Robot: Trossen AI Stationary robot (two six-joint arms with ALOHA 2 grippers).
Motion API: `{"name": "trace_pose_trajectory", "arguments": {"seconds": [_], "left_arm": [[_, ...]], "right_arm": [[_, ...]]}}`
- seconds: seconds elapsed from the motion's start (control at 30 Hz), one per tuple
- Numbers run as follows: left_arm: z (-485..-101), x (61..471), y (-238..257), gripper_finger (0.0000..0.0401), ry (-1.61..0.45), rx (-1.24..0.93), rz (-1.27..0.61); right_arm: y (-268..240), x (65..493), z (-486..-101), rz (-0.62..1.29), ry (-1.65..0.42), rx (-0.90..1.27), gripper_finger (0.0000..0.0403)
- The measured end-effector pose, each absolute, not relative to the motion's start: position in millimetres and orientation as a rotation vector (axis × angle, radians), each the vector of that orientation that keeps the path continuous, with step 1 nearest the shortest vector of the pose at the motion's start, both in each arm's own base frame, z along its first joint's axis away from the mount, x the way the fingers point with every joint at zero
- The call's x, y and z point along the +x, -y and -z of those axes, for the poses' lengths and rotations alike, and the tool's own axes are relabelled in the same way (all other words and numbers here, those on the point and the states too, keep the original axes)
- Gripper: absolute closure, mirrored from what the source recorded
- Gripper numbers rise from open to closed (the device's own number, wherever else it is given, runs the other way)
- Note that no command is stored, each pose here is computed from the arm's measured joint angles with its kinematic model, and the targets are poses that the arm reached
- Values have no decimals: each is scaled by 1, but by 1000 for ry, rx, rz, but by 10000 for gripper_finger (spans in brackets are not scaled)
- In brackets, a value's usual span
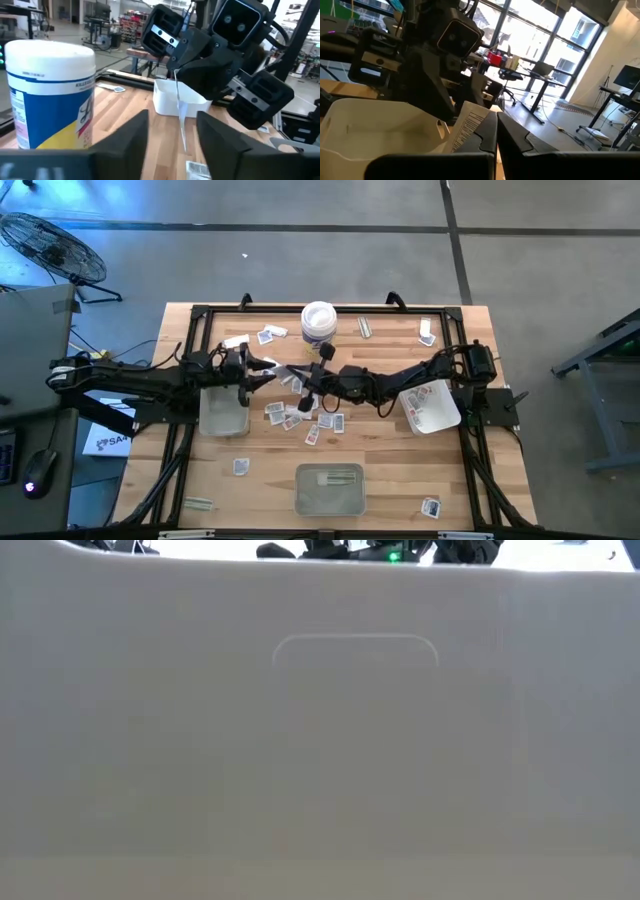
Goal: Pick & Place First Aid Supplies
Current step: Put the blue alcohol pad into the top gray bin
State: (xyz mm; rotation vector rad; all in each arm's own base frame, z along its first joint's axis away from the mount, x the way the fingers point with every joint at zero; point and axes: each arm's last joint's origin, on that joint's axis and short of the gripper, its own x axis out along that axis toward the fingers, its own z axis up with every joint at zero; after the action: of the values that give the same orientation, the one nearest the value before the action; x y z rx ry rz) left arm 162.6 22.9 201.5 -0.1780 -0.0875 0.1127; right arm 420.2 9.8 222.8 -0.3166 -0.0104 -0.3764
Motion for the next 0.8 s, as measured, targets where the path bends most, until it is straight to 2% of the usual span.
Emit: {"name": "trace_pose_trajectory", "arguments": {"seconds": [0.23, 0.33, 0.43, 0.67, 0.8], "left_arm": [[-204, 162, -22, 372, 111, -177, -84], [-205, 163, -22, 396, 121, -176, -78], [-205, 163, -22, 384, 120, -179, -81], [-205, 163, -22, 304, 123, -207, -81], [-205, 163, -22, 291, 124, -211, -87]], "right_arm": [[-10, 420, -223, 377, 9, -317, 403], [-10, 420, -222, 377, 6, -317, 403], [-10, 420, -222, 376, 4, -318, 403], [-11, 420, -222, 373, 9, -294, 403], [-11, 420, -223, 374, 11, -293, 403]]}}
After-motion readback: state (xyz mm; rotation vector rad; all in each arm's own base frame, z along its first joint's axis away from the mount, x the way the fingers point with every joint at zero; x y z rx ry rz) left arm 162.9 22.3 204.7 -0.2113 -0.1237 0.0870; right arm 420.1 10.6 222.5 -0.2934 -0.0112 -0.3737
